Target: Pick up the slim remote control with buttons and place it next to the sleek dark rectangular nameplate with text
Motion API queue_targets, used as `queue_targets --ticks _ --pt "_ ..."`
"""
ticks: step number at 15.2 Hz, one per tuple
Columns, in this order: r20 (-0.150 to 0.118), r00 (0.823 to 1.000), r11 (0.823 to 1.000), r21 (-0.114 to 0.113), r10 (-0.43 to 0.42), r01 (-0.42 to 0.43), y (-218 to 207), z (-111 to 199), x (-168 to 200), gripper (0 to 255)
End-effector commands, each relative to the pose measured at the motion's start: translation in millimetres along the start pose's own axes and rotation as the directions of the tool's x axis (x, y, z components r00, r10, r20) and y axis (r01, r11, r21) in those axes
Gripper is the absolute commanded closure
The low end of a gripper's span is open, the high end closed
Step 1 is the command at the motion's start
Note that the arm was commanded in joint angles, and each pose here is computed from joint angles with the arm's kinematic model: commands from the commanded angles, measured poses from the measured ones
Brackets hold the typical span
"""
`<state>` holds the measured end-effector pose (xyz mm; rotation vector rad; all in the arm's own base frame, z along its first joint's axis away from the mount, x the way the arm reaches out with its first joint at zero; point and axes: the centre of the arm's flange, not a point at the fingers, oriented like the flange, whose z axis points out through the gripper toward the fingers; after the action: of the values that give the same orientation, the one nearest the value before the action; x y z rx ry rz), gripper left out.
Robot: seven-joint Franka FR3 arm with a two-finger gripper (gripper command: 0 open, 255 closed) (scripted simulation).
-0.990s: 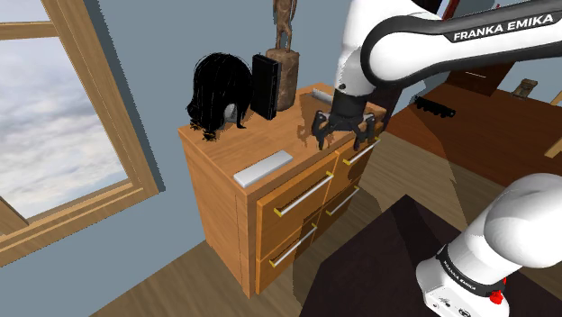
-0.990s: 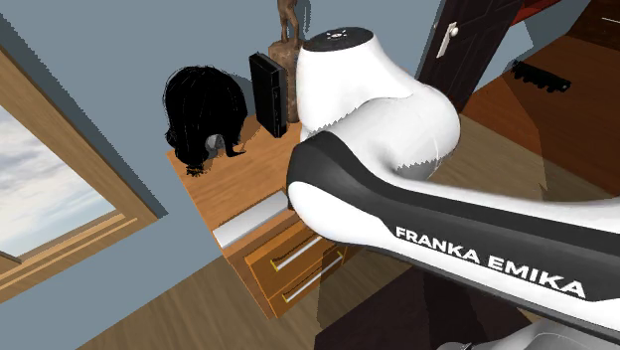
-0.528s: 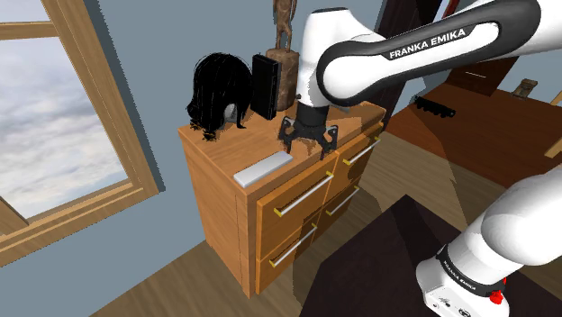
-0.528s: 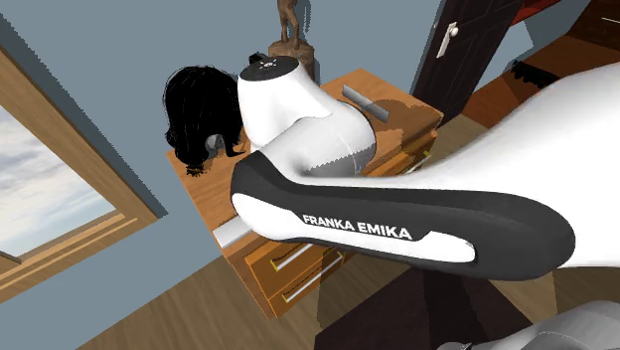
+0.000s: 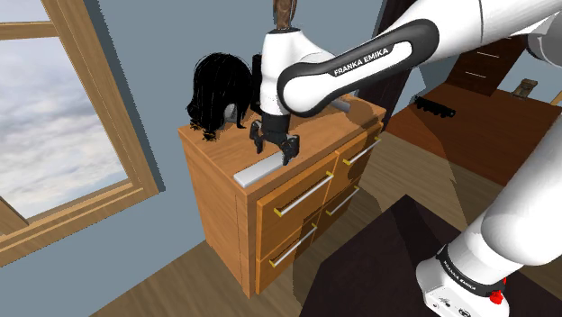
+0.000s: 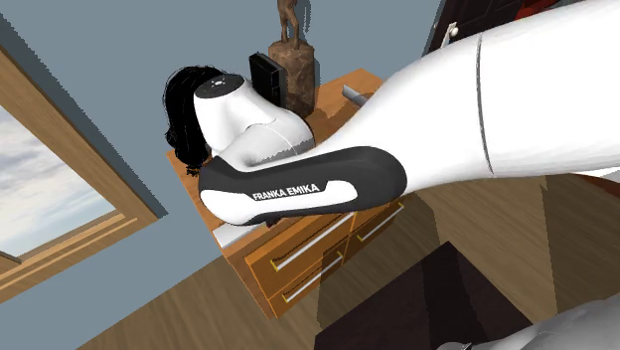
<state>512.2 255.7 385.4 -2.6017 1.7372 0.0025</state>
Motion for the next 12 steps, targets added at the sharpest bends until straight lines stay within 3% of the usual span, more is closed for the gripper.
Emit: queue_targets --ticks 1,12 --pt "-0.001 0.997 0.997 0.007 0.076 -0.076 -22.6 12.7 1.9 0" --pt "-0.001 0.996 0.996 0.009 0.092 -0.092 -28.0 55.1 2.4 0"
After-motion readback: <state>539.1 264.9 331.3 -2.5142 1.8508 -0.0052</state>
